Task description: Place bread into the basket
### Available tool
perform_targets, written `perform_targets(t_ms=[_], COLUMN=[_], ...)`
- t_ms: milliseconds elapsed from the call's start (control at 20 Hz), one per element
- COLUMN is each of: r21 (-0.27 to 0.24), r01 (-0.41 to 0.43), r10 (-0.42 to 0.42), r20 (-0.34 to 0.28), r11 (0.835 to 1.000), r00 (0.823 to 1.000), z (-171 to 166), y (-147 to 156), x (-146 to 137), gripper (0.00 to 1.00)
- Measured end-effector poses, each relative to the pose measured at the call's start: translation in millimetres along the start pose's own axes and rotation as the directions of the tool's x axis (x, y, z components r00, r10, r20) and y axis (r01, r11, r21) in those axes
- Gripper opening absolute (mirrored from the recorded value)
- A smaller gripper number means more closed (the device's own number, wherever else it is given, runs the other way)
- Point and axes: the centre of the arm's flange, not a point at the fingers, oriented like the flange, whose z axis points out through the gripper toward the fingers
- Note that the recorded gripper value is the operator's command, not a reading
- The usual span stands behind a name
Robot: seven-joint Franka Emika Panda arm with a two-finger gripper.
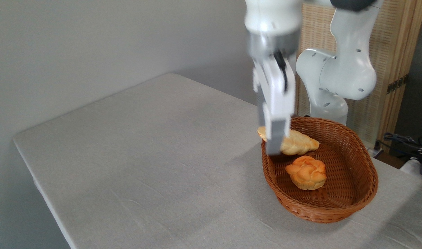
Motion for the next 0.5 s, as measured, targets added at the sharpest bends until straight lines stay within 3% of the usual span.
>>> perform_targets(t_ms=[100,200,350,500], r21=[0.036,0.044,0.052,0.060], r01=[0.120,0.286,0.490,0.612], r10=[-0.118,-0.282,-0.487,-0.612], r20=[-0.044,-0.079,-0.059,-0.028], r11=[0.992,0.957,0.870,0.788], r00=[0.992,0.956,0.872,0.791], z=[-31.8,-47.7,-53.5,-43.5], y=[-7.6,-21.2,-50.8,-78.7], x=[17.6,37.2,90.4,141.9], gripper=[1.00,1.00,1.00,1.00])
